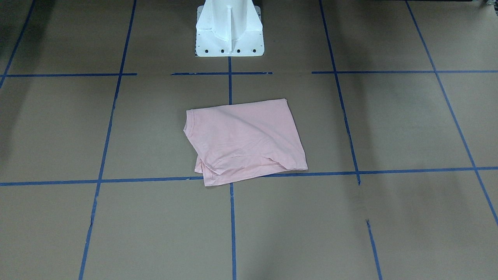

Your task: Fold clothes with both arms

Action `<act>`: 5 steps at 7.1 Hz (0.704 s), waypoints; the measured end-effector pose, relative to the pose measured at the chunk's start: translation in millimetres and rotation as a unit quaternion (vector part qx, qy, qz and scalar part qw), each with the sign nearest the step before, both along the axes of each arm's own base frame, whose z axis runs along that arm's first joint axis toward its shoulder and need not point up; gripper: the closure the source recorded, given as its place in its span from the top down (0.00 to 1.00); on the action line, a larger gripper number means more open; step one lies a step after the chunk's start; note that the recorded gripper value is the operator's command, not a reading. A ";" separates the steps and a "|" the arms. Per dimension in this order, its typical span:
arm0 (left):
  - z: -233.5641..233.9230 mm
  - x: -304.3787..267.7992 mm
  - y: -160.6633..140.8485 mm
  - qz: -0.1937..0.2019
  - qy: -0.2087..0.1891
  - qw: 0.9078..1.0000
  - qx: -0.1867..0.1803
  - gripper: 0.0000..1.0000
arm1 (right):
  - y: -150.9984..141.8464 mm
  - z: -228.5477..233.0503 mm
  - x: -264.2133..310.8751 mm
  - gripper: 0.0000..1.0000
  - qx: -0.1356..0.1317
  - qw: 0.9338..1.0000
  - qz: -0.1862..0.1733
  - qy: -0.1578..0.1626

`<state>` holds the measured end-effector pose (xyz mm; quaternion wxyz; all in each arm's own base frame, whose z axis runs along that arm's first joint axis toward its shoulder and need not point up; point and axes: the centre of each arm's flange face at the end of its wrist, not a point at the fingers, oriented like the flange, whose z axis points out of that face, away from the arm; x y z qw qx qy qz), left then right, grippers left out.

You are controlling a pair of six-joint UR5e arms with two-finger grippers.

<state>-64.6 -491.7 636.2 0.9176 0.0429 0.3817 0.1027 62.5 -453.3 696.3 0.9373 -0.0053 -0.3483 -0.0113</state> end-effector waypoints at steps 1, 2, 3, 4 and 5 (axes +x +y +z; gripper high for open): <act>-0.4 0.0 0.0 0.000 0.000 1.000 0.000 1.00 | 0.0 -0.1 0.0 1.00 0.000 1.000 -0.001 0.000; -0.7 0.0 -0.1 0.000 0.000 1.000 0.001 1.00 | 0.0 -0.1 0.0 1.00 0.001 1.000 -0.001 0.000; -0.9 0.0 -0.1 0.000 0.000 1.000 0.001 1.00 | 0.2 0.5 0.0 1.00 0.001 1.000 -0.002 0.000; -1.0 0.0 -0.1 0.000 0.000 1.000 0.001 1.00 | 0.6 1.3 0.0 1.00 0.000 1.000 -0.002 0.000; -1.1 0.0 -0.1 0.000 0.000 1.000 0.001 1.00 | 0.9 1.7 0.0 1.00 0.000 1.000 -0.002 0.000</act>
